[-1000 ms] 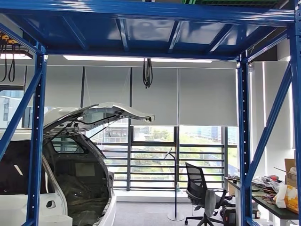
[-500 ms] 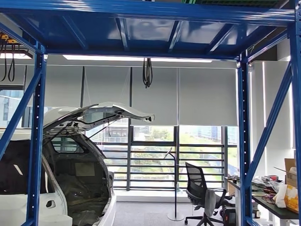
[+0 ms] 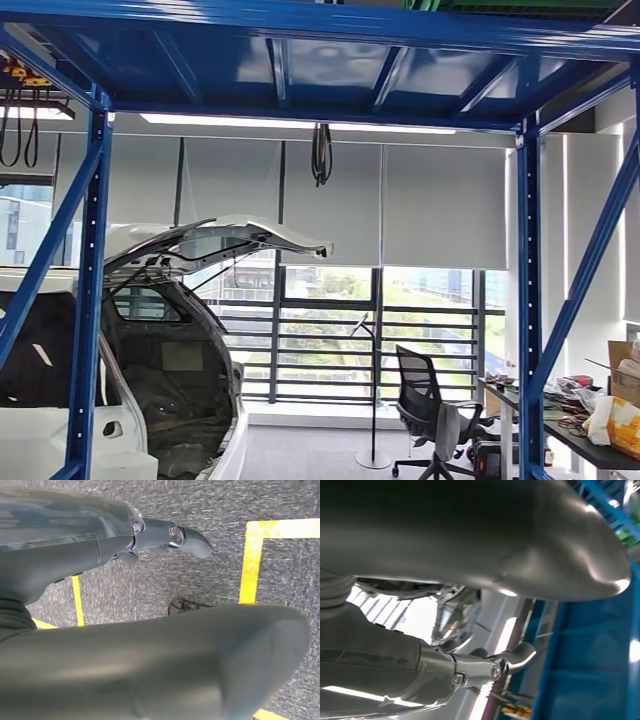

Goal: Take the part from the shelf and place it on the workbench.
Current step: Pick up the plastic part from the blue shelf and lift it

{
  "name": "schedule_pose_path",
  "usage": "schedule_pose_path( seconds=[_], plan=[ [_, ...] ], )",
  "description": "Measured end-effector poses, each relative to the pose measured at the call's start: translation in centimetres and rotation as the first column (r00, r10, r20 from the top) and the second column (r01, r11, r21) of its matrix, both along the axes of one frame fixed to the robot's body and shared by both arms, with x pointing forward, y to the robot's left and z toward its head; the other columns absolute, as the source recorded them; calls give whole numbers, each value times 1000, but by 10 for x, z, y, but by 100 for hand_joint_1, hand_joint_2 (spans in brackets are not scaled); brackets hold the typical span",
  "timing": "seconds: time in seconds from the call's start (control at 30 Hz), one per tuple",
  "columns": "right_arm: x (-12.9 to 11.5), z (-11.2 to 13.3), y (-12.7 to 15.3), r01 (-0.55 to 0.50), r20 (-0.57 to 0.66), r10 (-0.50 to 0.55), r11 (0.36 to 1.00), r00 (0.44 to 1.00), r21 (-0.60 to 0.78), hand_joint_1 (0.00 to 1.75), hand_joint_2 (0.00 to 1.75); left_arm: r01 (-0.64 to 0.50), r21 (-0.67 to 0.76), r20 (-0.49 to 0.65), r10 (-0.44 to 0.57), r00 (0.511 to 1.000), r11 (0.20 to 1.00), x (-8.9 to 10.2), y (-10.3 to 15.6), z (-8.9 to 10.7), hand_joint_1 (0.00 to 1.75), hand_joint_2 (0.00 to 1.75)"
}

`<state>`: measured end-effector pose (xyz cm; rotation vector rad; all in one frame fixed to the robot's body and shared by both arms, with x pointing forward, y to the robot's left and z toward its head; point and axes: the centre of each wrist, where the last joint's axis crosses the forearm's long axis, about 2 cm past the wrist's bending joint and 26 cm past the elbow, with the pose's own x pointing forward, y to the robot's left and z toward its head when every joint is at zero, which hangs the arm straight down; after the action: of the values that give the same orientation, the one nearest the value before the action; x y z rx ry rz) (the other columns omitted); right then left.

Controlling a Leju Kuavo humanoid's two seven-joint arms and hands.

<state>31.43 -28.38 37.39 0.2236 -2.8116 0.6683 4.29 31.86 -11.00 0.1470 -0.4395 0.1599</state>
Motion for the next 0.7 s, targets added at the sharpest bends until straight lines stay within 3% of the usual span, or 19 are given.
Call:
schedule_pose_path(
  seconds=[0.2, 0.33, 0.7],
  plan=[
    [-25, 24, 15, -129, 142, 136, 990, 980, -53, 0, 0, 20, -37, 7, -20, 1000, 999, 1, -12, -1, 0, 0],
    [-33, 30, 19, -161, 184, 171, 985, 968, -70, 0, 0, 19, -51, 9, -19, 1000, 999, 1, -16, -1, 0, 0],
    [-38, 10, 19, -134, 152, 142, 989, 978, -58, 0, 0, 10, -63, 14, -9, 1000, 998, 2, -18, -1, 0, 0]
  ],
)
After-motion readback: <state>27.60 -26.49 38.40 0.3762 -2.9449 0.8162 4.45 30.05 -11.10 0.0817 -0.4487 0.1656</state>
